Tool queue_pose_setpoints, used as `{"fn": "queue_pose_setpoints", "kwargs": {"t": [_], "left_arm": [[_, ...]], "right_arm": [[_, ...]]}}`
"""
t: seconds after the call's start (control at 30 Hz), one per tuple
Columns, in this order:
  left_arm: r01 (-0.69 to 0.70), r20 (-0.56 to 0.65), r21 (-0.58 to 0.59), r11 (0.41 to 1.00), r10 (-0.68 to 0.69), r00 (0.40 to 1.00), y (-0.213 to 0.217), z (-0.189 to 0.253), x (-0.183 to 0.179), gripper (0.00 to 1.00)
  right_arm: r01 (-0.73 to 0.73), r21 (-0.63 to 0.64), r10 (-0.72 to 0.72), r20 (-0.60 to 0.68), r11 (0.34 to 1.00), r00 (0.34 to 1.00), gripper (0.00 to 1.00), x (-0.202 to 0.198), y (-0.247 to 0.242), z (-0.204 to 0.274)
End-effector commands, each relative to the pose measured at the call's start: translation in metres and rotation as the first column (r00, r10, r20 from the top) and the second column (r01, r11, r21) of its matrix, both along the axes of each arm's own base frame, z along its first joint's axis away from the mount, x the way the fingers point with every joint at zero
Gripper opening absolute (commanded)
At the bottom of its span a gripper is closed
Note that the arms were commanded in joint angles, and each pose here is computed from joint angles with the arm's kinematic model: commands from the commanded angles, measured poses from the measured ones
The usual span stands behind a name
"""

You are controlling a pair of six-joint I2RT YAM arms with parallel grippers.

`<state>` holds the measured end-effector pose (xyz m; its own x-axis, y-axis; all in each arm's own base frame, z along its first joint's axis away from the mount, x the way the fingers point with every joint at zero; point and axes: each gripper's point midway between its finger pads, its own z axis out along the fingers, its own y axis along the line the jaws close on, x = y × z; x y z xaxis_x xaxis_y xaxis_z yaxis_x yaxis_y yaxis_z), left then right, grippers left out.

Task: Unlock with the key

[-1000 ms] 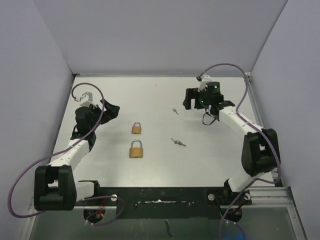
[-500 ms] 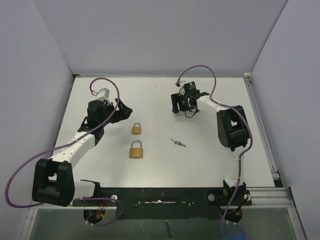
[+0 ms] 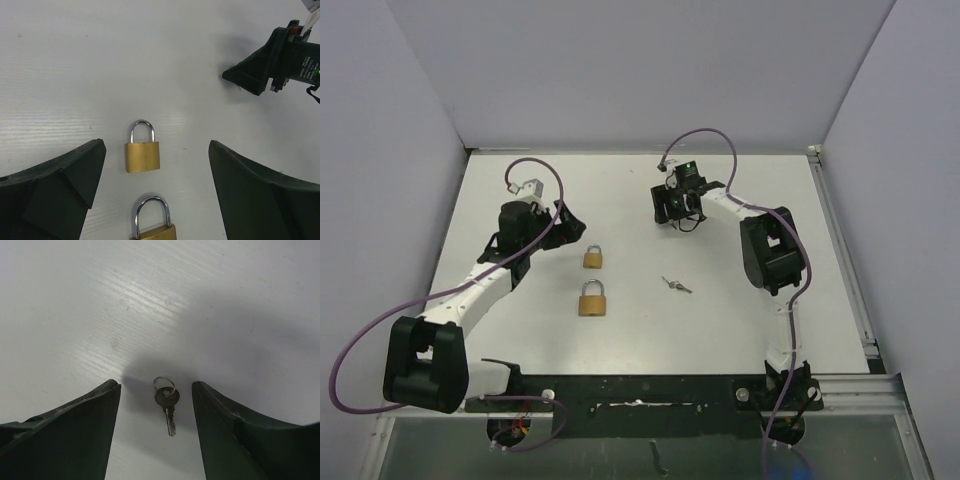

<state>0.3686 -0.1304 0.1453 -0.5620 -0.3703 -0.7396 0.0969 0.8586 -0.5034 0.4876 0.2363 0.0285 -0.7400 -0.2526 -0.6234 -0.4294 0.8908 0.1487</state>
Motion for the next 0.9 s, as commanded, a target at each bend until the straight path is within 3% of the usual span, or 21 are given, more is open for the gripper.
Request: {"fn": "queue_pose_setpoints", "kwargs": {"t": [0.0, 0.2, 0.33, 0.53, 0.63, 0.87], "left_arm": [[-0.001, 0.082, 0.006, 1.000, 0.000, 0.997, -0.001, 0.029, 0.011, 0.85], [-0.008, 0.078, 0.015, 1.000, 0.007, 0.997, 0.001, 0.028, 0.011, 0.85], [-0.008, 0.070, 0.018, 1.000, 0.006, 0.997, 0.001, 0.024, 0.011, 0.85], [-0.005, 0.060, 0.022, 1.000, 0.004, 0.998, 0.001, 0.020, 0.012, 0.85], [-0.007, 0.054, 0.025, 1.000, 0.005, 0.999, 0.001, 0.017, 0.013, 0.85], [0.004, 0.058, 0.021, 1.000, -0.005, 0.998, -0.002, 0.020, 0.018, 0.85]], "right_arm": [[-0.034, 0.017, 0.033, 0.038, 0.999, 0.999, 0.57, 0.009, 0.013, 0.015], [-0.044, 0.010, 0.044, 0.023, 0.999, 0.999, 0.45, 0.005, 0.017, 0.010], [-0.047, -0.003, 0.047, 0.016, 0.999, 0.999, 0.43, 0.002, 0.017, 0.007], [-0.045, -0.025, 0.046, 0.010, 0.999, 0.999, 0.23, 0.003, 0.016, 0.002], [-0.042, -0.032, 0.043, 0.008, 0.999, 0.999, 0.21, 0.003, 0.016, 0.001], [-0.037, -0.032, 0.038, 0.022, 0.999, 0.999, 0.00, 0.004, 0.015, 0.008]]}}
